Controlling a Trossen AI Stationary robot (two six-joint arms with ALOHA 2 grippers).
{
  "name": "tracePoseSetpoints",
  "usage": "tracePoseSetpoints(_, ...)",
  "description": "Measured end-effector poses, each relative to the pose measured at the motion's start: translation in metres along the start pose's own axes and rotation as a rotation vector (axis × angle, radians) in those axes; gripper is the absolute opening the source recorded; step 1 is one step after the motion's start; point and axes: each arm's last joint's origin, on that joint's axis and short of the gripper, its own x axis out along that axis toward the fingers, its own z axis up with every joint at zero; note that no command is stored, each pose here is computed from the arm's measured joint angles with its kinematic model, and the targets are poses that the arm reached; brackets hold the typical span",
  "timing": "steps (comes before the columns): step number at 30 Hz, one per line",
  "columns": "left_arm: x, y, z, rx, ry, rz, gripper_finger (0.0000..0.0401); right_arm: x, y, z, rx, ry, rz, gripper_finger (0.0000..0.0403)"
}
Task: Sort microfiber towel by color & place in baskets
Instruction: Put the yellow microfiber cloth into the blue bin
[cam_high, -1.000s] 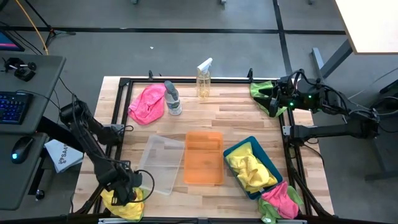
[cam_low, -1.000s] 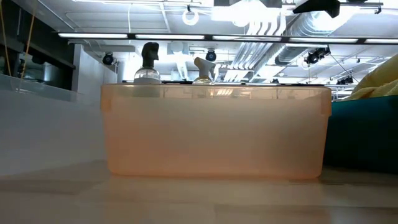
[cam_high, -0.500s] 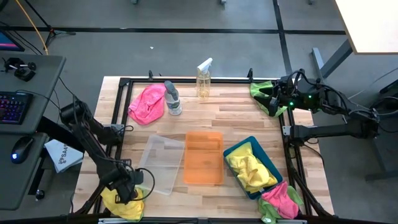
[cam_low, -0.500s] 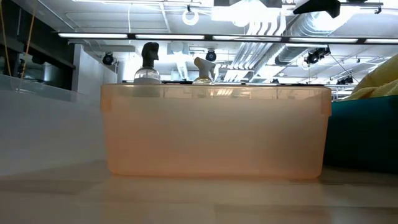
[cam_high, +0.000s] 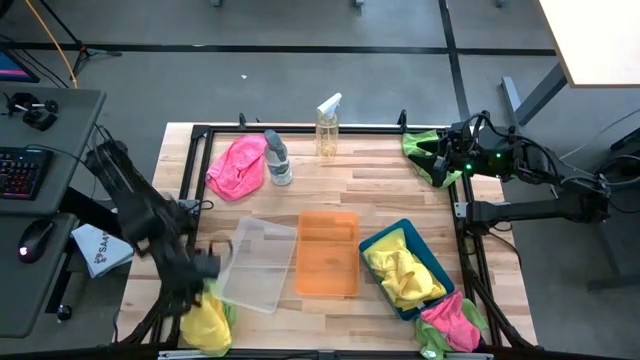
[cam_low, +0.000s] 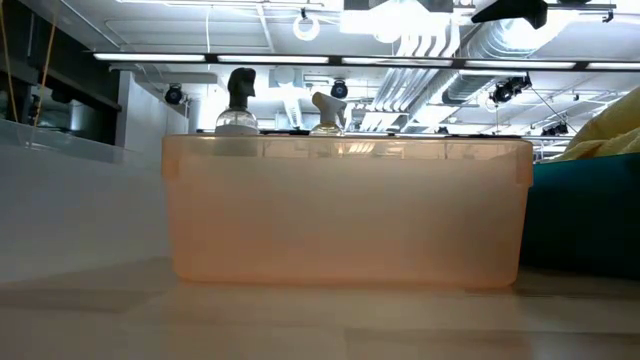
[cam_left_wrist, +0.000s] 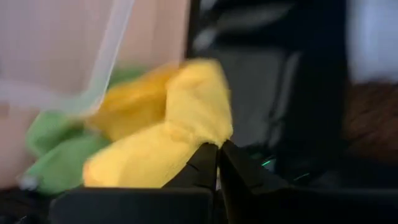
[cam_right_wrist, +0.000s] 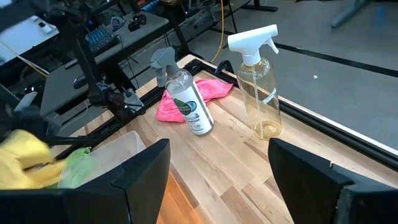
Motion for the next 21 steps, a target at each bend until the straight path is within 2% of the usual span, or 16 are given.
tracePoseSetpoints(2, -0.031, -0.004, 0.013, -0.015, -0.166, -0.045, 0.0001, 0.0, 0.0, 0.0, 0.0, 0.0, 0.0, 0.0268)
tracePoseSetpoints(4, -0.058, -0.006, 0.027, 0.022, -0.354, -0.033, 0.0001, 0.0, 0.0, 0.0, 0.0, 0.0, 0.0, 0.0268)
tracePoseSetpoints(6, -0.079, -0.007, 0.045, 0.096, -0.509, 0.011, 0.0, 0.0, 0.0, 0.0, 0.004, 0.0, 0.0, 0.0268)
tracePoseSetpoints(9, -0.096, -0.004, 0.08, 0.246, -0.669, 0.095, 0.0, 0.0, 0.0, 0.0, 0.02, -0.002, -0.001, 0.0268)
tracePoseSetpoints(12, -0.101, 0.002, 0.123, 0.4, -0.806, 0.182, 0.0, 0.0, 0.001, 0.002, 0.025, -0.022, 0.0, 0.0268)
tracePoseSetpoints(14, -0.099, 0.007, 0.153, 0.509, -0.892, 0.203, 0.0, 0.0, 0.002, 0.004, 0.031, -0.048, 0.012, 0.0268)
tracePoseSetpoints(17, -0.088, 0.017, 0.199, 0.641, -0.985, 0.193, 0.0, -0.002, 0.004, 0.01, 0.031, -0.112, 0.044, 0.0268)
tracePoseSetpoints(21, -0.065, 0.034, 0.253, 0.727, -1.106, 0.161, 0.0, -0.008, 0.006, 0.017, 0.044, -0.19, 0.082, 0.0268)
